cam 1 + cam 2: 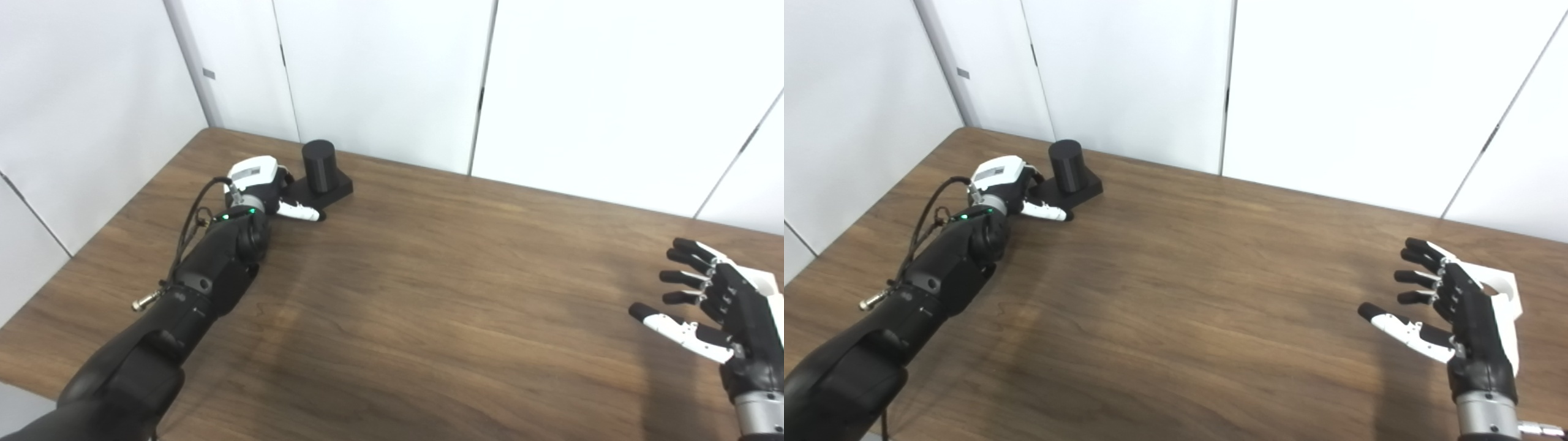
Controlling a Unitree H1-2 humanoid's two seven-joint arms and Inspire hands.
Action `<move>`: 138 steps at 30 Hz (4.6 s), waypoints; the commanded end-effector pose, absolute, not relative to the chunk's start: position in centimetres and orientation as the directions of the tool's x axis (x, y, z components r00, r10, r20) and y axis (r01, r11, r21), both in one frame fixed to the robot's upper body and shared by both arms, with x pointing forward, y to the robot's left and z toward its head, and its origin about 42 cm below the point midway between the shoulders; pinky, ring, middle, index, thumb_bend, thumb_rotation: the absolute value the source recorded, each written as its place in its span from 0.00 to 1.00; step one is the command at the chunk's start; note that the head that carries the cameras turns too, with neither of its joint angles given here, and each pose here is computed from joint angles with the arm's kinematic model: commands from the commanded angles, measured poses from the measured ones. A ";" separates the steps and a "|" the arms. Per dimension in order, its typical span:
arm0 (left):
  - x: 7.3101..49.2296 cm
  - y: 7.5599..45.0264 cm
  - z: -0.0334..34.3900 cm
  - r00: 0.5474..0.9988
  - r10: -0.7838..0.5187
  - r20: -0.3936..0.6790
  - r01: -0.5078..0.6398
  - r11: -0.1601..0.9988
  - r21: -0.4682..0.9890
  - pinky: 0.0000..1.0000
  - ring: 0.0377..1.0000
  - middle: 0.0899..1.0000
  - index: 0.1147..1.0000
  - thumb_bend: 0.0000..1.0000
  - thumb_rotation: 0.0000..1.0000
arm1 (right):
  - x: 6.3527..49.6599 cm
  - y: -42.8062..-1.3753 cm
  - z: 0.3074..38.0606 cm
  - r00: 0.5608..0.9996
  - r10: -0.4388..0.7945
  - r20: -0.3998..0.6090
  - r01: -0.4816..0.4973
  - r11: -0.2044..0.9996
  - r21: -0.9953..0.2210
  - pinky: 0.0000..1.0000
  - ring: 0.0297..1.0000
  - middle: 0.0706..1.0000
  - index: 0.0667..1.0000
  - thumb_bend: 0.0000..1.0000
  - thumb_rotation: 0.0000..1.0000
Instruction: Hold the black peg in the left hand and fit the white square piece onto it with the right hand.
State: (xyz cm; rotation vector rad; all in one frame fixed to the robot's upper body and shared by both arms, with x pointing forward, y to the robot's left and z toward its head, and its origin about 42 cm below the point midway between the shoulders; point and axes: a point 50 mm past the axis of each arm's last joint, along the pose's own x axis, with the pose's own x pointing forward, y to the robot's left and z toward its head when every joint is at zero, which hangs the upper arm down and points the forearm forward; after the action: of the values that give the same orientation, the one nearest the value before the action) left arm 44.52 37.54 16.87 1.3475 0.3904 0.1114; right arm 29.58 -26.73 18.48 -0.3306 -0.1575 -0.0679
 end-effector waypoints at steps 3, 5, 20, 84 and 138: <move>46.3 38.1 20.3 0.952 0.272 -0.140 0.087 0.196 0.977 0.82 0.97 0.92 0.63 0.83 0.42 | 29.7 -26.6 20.3 0.969 -0.035 0.244 0.114 0.940 -0.320 0.54 0.66 0.75 0.76 0.64 0.00; 46.4 38.0 20.4 0.953 0.268 -0.144 0.090 0.204 0.975 0.82 0.97 0.91 0.61 0.81 0.41 | 29.6 -26.7 20.3 0.969 -0.036 0.243 0.115 0.940 -0.322 0.54 0.66 0.76 0.76 0.64 0.00; 45.9 37.7 19.4 0.952 0.223 -0.208 0.156 0.228 0.961 0.71 0.90 0.84 0.51 0.72 0.25 | 29.5 -27.1 20.5 0.969 -0.037 0.244 0.119 0.938 -0.326 0.54 0.65 0.76 0.75 0.63 0.00; 37.4 22.9 14.7 0.807 -0.550 -0.217 0.373 0.189 0.909 0.80 0.94 0.88 0.42 0.52 0.06 | 29.8 -26.8 20.7 0.962 -0.039 0.271 0.128 0.939 -0.319 0.49 0.61 0.73 0.72 0.62 0.00; 34.0 19.7 10.5 0.564 -0.711 -0.420 0.456 -0.155 0.876 0.84 0.94 0.90 0.42 0.52 0.06 | 33.3 -29.8 25.7 0.928 0.075 0.365 0.164 0.798 -0.580 0.50 0.61 0.71 0.71 0.67 0.07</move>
State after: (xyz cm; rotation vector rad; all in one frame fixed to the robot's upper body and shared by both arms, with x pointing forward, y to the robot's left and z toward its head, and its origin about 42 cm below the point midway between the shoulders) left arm 36.61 17.65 15.37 1.2993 -0.4054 -0.8665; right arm 32.77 -29.74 23.79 -0.6350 -0.3195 -0.0358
